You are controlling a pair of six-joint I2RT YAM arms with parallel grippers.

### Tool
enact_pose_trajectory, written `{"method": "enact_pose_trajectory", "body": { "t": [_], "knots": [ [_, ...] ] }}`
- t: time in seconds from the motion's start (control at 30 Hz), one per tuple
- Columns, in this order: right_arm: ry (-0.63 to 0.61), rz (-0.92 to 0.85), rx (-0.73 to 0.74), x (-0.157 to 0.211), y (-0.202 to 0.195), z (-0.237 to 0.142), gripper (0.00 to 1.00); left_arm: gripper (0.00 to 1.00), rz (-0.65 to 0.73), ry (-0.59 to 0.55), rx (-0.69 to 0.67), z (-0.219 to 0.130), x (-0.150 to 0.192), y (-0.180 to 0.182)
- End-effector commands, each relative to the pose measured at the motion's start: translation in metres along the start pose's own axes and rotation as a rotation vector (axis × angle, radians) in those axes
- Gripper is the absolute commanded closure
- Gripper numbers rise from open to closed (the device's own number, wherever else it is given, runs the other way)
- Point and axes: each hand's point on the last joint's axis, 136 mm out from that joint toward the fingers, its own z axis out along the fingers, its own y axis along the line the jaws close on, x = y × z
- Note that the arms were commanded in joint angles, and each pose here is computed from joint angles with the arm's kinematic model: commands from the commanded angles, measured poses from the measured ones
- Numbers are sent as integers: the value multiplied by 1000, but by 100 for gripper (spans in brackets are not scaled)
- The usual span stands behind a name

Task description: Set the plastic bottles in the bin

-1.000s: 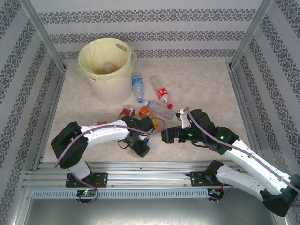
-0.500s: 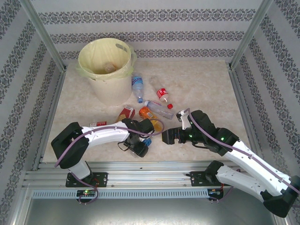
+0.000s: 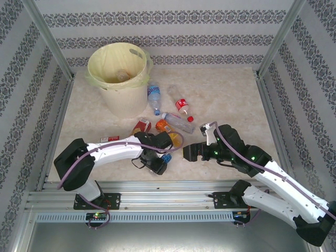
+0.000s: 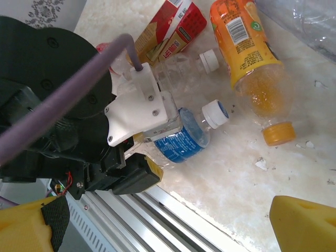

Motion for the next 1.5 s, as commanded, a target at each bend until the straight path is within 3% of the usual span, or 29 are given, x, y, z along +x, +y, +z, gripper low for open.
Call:
{"method": "enact_pose_trajectory", "body": {
  "t": [0.0, 0.27, 0.7, 1.13, 1.3, 1.47],
  "knots": [
    [-89, -8, -17, -18, 6, -9, 2, 43, 16, -86, 76, -29, -19, -18],
    [-262, -41, -61, -53, 28, -45, 2, 43, -51, -250, 153, -85, -58, -22],
    [-499, -61, -99, -112, 62, -98, 2, 43, -131, -579, 268, -226, -133, 4],
    [-519, -23, -83, -123, 60, -90, 2, 42, -354, -888, 177, -343, -192, 123],
    [-512, 0, -42, -120, 50, -87, 2, 43, -481, -970, 87, -367, -201, 183],
    [-509, 11, -40, -117, 47, -85, 2, 43, -606, -962, 3, -365, -203, 237]
  ]
}}
